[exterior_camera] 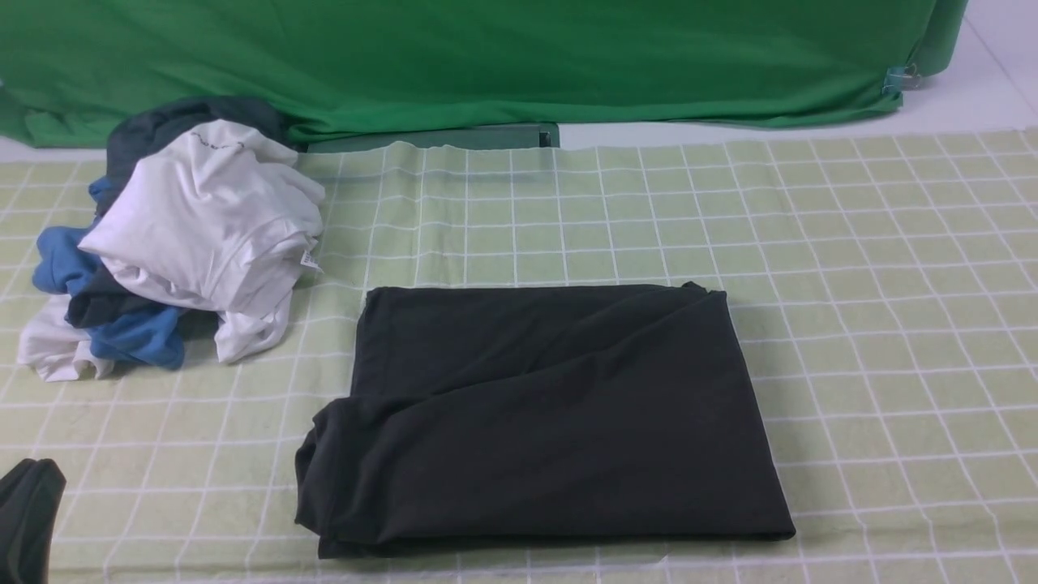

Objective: Fold a long-sleeved shirt over a green coffee tablecloth.

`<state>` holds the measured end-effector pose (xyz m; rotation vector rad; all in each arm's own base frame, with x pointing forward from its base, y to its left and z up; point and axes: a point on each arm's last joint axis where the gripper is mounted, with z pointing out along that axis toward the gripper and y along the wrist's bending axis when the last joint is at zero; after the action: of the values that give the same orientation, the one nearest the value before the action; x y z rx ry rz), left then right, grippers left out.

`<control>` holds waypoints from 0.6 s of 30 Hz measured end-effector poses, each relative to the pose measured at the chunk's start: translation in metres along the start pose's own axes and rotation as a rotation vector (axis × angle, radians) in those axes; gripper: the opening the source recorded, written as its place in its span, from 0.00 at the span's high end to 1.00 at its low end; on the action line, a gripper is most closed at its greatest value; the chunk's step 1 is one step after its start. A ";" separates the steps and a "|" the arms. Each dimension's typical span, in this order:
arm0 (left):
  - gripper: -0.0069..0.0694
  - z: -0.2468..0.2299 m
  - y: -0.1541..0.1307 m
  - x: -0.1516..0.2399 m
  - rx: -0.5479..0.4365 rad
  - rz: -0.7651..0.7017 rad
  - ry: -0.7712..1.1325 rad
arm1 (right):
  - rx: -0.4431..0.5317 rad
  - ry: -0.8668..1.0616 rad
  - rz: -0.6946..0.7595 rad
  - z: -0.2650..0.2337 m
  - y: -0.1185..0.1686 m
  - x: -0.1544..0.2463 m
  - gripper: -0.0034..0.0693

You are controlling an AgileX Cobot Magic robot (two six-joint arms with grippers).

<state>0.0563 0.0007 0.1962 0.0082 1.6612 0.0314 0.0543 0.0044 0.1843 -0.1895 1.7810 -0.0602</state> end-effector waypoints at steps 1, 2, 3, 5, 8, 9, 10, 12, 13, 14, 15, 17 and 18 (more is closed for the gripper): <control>0.89 0.000 0.000 0.000 0.000 0.000 0.000 | 0.000 0.000 0.005 0.000 0.000 0.000 0.63; 0.89 0.000 0.000 0.000 0.000 0.000 0.000 | 0.000 0.000 0.009 0.000 0.000 0.000 0.63; 0.89 0.000 0.000 0.000 0.000 0.000 0.000 | 0.000 0.000 0.014 0.000 0.000 0.000 0.63; 0.89 0.000 0.000 0.000 0.000 0.000 0.000 | 0.002 0.000 0.013 0.000 0.000 0.000 0.63; 0.89 0.000 0.000 0.000 0.000 0.000 0.000 | 0.016 0.003 -0.003 0.000 -0.001 0.000 0.63; 0.89 0.000 0.000 0.000 0.000 0.000 0.000 | 0.030 0.005 0.004 0.000 -0.003 0.000 0.63; 0.89 0.000 0.000 0.000 0.000 0.000 0.000 | 0.034 0.004 0.005 0.000 -0.003 0.000 0.63; 0.89 0.000 0.000 0.000 0.000 0.000 0.000 | 0.054 0.005 0.012 0.000 -0.005 0.000 0.63; 0.89 0.000 0.000 0.000 0.000 0.000 0.000 | 0.058 0.005 0.013 0.000 -0.005 0.000 0.63; 0.89 0.000 0.000 0.000 0.000 0.000 0.000 | 0.060 0.005 0.013 0.000 -0.005 0.000 0.63; 0.89 0.000 0.000 0.000 0.000 0.000 0.000 | 0.061 0.005 0.012 0.000 -0.006 0.000 0.63; 0.89 0.000 0.000 0.000 0.000 0.000 0.000 | 0.062 0.005 0.011 0.000 -0.006 0.000 0.63; 0.89 0.000 0.000 0.000 0.000 0.000 0.000 | 0.063 0.005 0.011 0.000 -0.006 0.000 0.63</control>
<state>0.0562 0.0007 0.1962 0.0082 1.6609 0.0314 0.0546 -0.0014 0.1847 -0.1344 1.7823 -0.1091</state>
